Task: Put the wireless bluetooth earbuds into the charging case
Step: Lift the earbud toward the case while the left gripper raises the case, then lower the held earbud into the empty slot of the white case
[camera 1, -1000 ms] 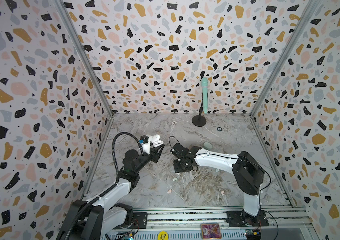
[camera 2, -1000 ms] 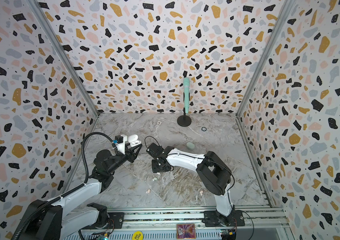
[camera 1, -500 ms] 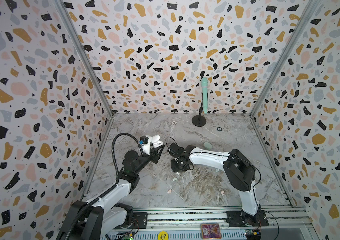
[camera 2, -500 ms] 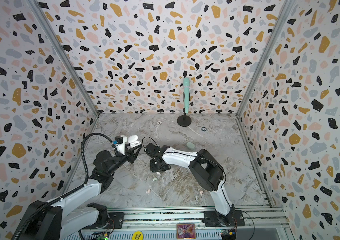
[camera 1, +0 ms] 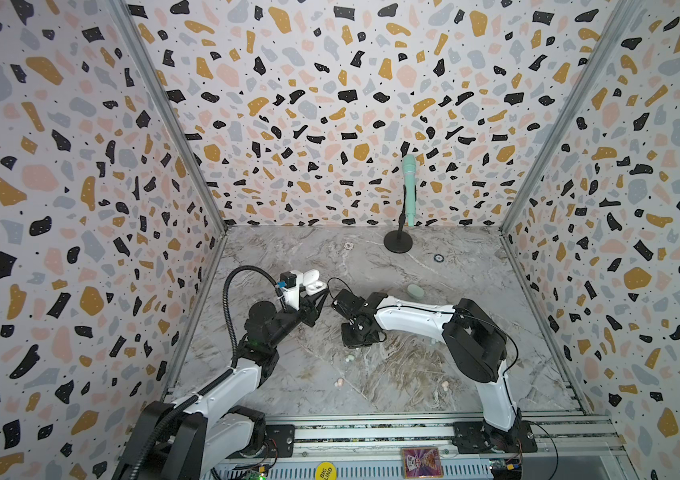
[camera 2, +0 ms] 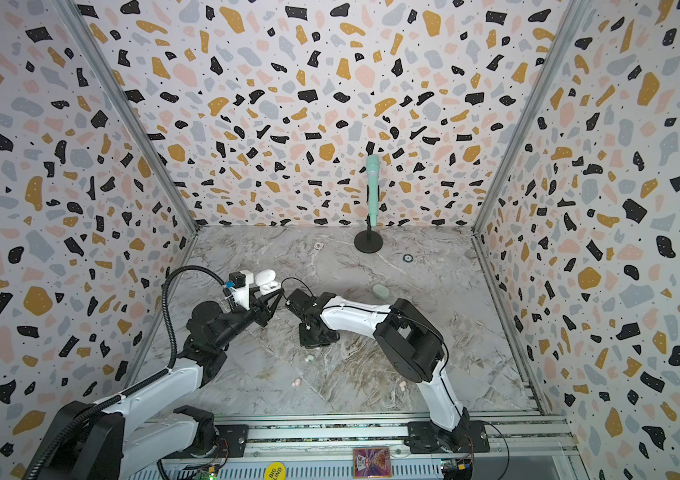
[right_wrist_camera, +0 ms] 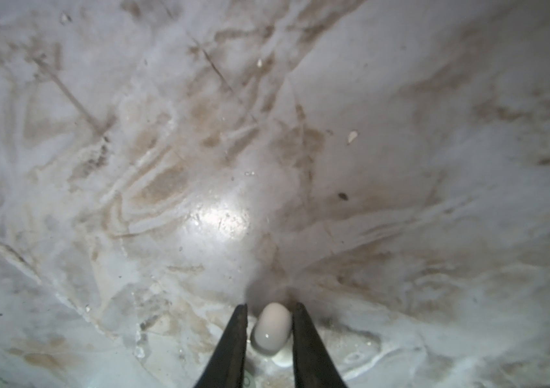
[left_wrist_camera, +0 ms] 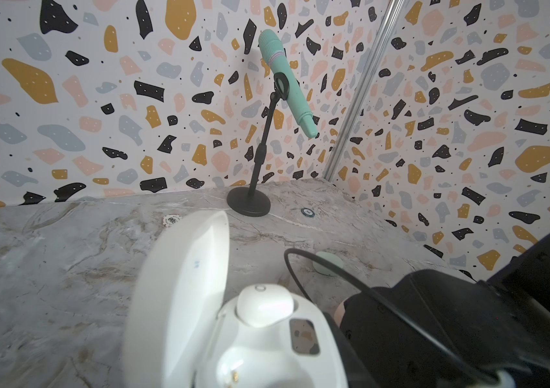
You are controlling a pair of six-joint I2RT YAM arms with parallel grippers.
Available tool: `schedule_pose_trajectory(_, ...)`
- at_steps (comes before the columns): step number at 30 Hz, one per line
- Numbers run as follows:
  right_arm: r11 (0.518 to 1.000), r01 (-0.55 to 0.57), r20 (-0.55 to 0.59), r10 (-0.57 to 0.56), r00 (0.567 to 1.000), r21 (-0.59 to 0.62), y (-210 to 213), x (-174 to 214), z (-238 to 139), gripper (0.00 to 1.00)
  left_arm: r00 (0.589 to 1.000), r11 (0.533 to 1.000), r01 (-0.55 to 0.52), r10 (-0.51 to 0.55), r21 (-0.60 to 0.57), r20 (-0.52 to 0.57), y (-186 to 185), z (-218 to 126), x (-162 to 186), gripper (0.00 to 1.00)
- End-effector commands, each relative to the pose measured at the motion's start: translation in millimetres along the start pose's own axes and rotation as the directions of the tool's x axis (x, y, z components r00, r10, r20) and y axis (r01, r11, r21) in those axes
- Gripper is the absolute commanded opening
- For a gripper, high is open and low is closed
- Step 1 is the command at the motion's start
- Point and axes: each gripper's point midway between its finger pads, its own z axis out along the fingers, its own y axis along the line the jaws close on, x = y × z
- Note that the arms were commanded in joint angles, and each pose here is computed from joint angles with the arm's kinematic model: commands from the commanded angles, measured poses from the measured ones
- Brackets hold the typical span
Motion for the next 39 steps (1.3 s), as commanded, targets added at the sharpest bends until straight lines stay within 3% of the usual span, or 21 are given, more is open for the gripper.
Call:
schedule_pose_trajectory(1,0.999,0.01,-0.021,-0.009,1.0,0.043,-5.7,4.6,0.7,0.22,0.998,0.999,-0.026,0.025,0.02,0.05,-5.6,-0.3,-12.6,0.23)
schedule_pose_trajectory(15,0.999,-0.019,0.073,0.022,0.997,-0.039,-14.8,-2.1,-31.9,0.17,0.999,0.997,-0.034,0.033,0.067,0.011,-18.2,6.4,-3.0,0.24)
schedule_pose_trajectory(23,0.971,-0.056,0.135,0.089,0.987,-0.231,-23.3,2.7,-73.6,0.17,0.998,0.984,-0.058,0.062,0.169,-0.019,-52.0,20.9,11.7,0.24)
schedule_pose_trajectory(28,0.933,-0.028,0.224,0.115,0.968,-0.359,-23.6,4.4,-119.4,0.17,0.998,0.958,-0.066,0.066,0.281,0.008,-81.4,28.6,18.4,0.25)
schedule_pose_trajectory(39,0.898,0.066,0.404,0.13,0.905,-0.435,-40.4,19.5,-222.9,0.17,0.993,0.869,-0.122,0.109,0.479,0.054,-142.3,45.9,15.9,0.26)
